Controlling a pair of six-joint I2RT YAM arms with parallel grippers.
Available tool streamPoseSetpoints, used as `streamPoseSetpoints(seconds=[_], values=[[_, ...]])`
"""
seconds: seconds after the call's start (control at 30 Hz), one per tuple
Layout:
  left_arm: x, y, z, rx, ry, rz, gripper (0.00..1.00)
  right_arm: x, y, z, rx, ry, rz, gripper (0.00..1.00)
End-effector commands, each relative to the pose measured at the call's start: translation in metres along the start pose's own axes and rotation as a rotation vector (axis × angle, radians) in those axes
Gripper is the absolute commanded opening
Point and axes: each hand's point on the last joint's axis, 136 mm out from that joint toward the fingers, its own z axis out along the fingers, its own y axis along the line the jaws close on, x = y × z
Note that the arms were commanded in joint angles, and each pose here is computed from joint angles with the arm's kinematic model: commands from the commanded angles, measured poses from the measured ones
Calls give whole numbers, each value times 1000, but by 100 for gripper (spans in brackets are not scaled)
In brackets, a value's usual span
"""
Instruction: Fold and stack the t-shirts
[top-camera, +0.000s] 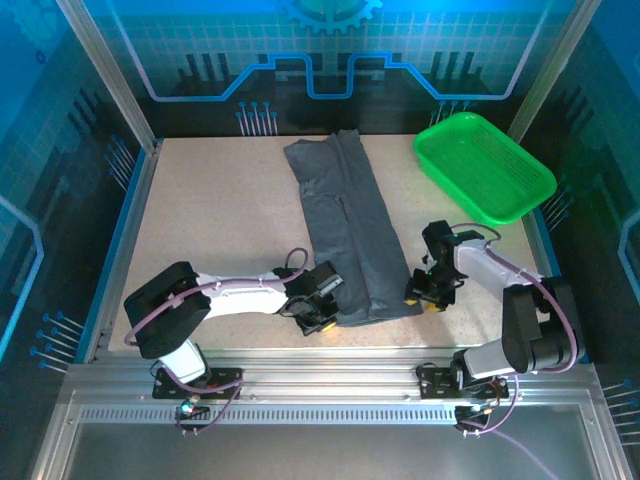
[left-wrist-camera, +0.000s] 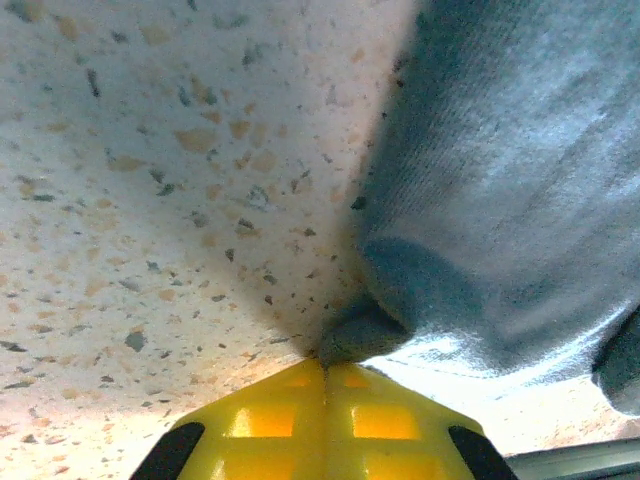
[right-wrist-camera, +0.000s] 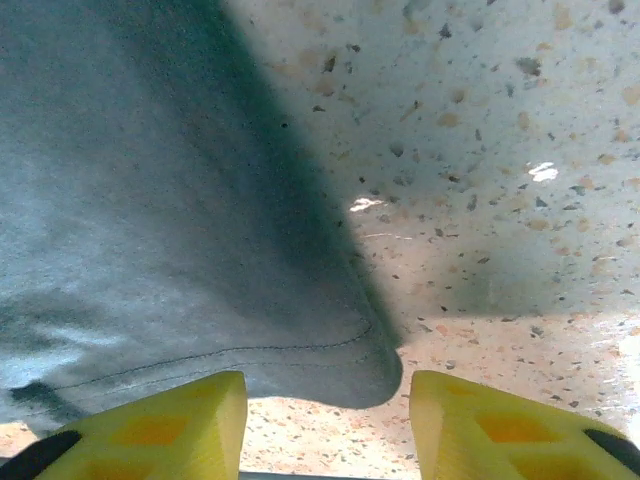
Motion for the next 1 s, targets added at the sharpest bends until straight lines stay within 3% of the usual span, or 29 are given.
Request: streamPoseSetpoints(seconds=[0.0,0.3,0.4,0.53,0.63,0.87,0.97], values=[[-4,5,-4,-2,-36,21,0,-4,-7,5,52,-9,-17,46],[-3,3,-11,9,-40,31,0,-4,2,14,77,35,-40,40],[-1,5,-11,13,-34,27,0,-4,5,20,53,34,-24,30],[0,10,-12,10,-27,22,0,-4,10,20,43,24,-34,9],[1,20,-17,2,-31,12,0,4,16,13,27,6,-55,0],[15,62,-30,25,-9,-49,0,50,32,3,18,30,-116,0],[26,64,-34,81,17,-38,0,69,34,0,3,42,-119,0]])
